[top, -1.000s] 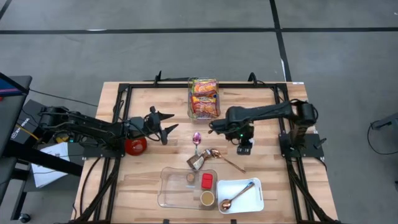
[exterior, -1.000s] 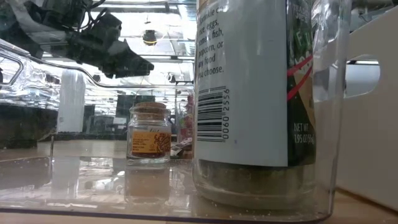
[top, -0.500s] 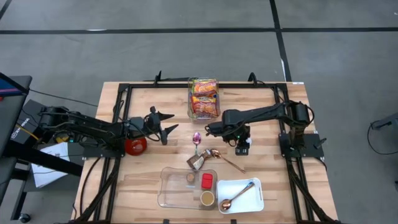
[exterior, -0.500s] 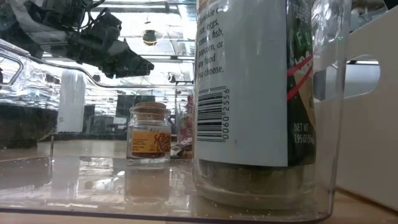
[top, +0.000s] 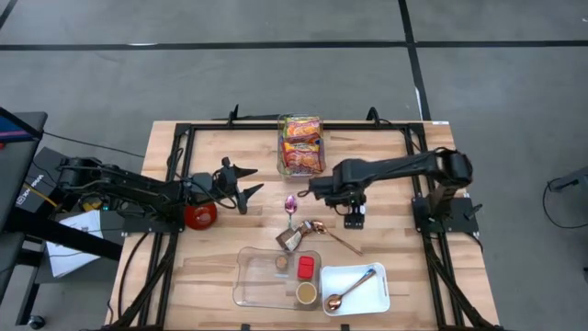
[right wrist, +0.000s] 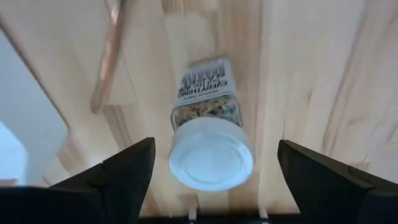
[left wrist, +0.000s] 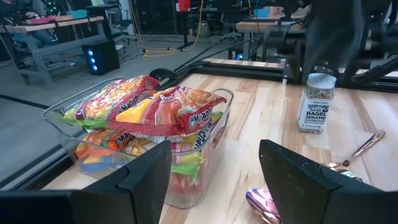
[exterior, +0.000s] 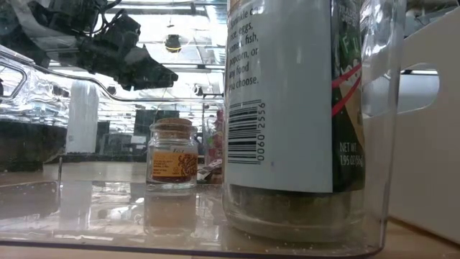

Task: Pick & Place Food Item
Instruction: Put the white seasoning bottle into the bottom transparent bin

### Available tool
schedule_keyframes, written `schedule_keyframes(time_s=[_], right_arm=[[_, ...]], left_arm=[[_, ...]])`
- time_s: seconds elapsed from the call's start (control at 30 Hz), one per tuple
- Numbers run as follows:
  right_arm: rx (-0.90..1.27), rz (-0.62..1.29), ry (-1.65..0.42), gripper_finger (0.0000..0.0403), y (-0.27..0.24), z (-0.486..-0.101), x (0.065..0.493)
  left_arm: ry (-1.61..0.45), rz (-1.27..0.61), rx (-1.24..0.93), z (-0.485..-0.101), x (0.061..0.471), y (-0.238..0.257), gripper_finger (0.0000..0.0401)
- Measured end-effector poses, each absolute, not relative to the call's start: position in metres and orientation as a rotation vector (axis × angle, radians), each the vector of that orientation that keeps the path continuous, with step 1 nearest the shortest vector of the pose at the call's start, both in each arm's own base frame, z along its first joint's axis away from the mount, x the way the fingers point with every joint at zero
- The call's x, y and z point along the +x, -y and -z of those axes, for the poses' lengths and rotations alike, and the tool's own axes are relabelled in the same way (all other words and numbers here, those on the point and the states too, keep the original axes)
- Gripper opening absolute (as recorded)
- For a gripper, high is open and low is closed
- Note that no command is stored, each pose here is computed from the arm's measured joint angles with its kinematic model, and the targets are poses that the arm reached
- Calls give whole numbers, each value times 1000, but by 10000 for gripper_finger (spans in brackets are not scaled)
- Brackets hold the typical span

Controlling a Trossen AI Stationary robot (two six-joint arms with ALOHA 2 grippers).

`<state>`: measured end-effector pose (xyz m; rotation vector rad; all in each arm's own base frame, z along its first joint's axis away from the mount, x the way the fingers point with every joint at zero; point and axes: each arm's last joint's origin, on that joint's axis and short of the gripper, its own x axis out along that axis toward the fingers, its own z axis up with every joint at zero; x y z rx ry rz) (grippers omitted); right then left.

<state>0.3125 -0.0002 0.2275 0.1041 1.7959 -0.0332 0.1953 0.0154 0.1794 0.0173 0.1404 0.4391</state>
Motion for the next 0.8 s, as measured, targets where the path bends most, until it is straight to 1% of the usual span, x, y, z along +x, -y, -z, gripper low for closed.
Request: schedule_keyframes(time_s=[0.23,0.33,0.47,0.63,0.73,0.8], right_arm=[[181,138,-1509,330,6,-274,297],[218,172,-1380,330,4,-283,283],[216,213,-1268,329,-3,-282,260],[208,228,-1146,328,-14,-269,237],[218,250,-1127,328,-17,-261,227],[215,268,-1160,328,-18,-252,222]], left_arm=[[-141,-439,17,-179,195,-15,237],[-141,-440,14,-179,195,-15,237],[-145,-440,15,-179,195,-15,237],[-146,-440,15,-179,195,-15,237],[-141,-440,14,-179,195,-15,237],[-138,-440,14,-180,195,-15,237]])
